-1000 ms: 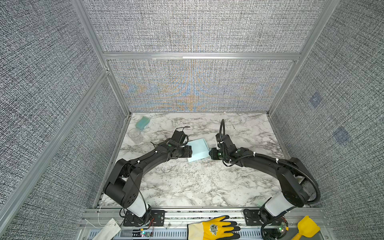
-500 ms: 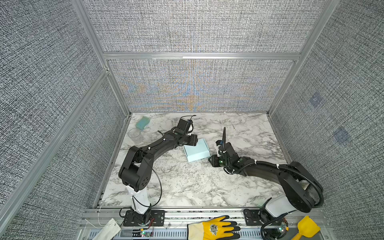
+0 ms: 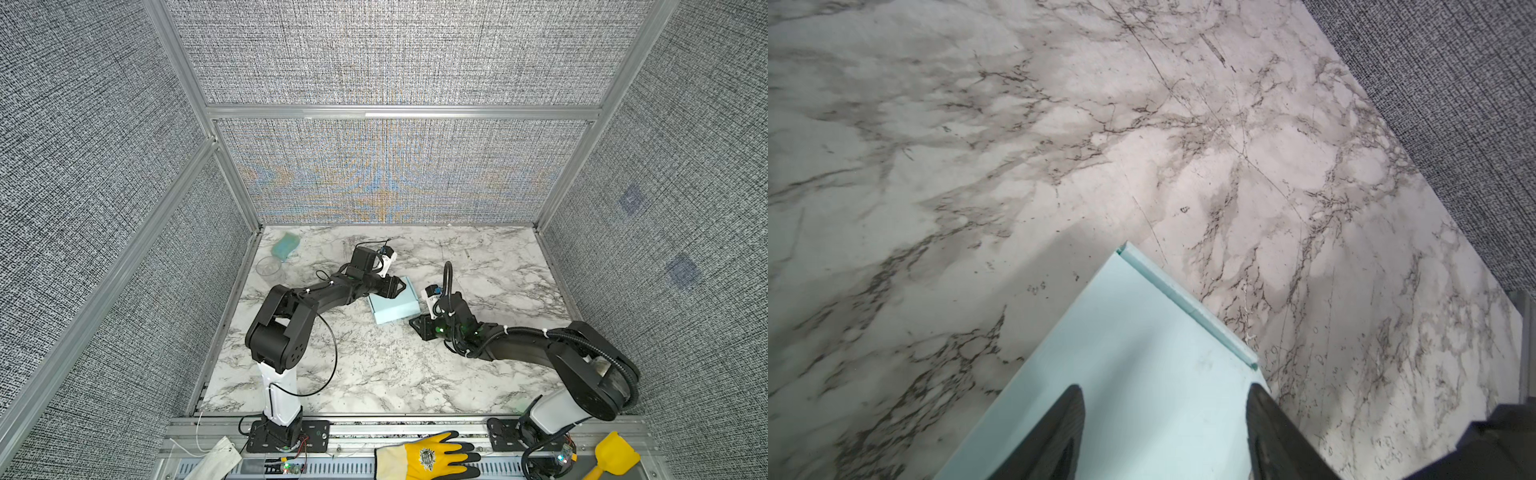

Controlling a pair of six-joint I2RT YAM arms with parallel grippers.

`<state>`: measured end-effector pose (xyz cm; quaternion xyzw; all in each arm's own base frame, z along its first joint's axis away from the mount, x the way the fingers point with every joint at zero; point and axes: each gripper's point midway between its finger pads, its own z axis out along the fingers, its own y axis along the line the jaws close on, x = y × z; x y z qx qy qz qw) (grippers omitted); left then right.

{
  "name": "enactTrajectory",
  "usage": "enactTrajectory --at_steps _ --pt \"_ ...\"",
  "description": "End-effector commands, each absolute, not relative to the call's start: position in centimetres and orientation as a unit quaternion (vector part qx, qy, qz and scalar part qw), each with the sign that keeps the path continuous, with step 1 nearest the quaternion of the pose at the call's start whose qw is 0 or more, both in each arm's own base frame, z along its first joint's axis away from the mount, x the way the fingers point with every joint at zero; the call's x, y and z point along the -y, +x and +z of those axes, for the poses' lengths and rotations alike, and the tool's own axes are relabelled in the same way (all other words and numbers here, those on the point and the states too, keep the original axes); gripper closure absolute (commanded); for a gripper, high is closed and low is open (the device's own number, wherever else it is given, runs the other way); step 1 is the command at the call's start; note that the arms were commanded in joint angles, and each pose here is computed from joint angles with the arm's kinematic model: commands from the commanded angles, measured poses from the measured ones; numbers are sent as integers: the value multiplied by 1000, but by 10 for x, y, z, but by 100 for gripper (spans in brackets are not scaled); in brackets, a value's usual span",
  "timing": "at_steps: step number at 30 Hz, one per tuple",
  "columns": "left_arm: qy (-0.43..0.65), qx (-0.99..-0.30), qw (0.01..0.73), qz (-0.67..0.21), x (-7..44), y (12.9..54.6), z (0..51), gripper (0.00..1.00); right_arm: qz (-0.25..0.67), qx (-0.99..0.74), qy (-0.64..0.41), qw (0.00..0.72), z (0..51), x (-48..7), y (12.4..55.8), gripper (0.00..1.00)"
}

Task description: Fold the paper box

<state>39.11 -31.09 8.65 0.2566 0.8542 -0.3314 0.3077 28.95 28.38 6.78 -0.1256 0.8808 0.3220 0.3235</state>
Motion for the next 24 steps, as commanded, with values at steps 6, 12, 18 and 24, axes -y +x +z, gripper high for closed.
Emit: enactTrajectory --at_steps 6,12,18,24 --pt "313 -792 395 -346 321 398 94 36 345 -856 -157 351 71 -293 288 73" --pt "311 -800 386 -338 322 403 79 36 353 -851 -156 356 70 -298 293 73" --pt "304 -810 370 -340 320 398 67 37 345 -859 -134 353 68 -292 309 75" --pt "302 -817 357 -337 318 395 60 38 331 -870 -113 347 60 -282 322 75"
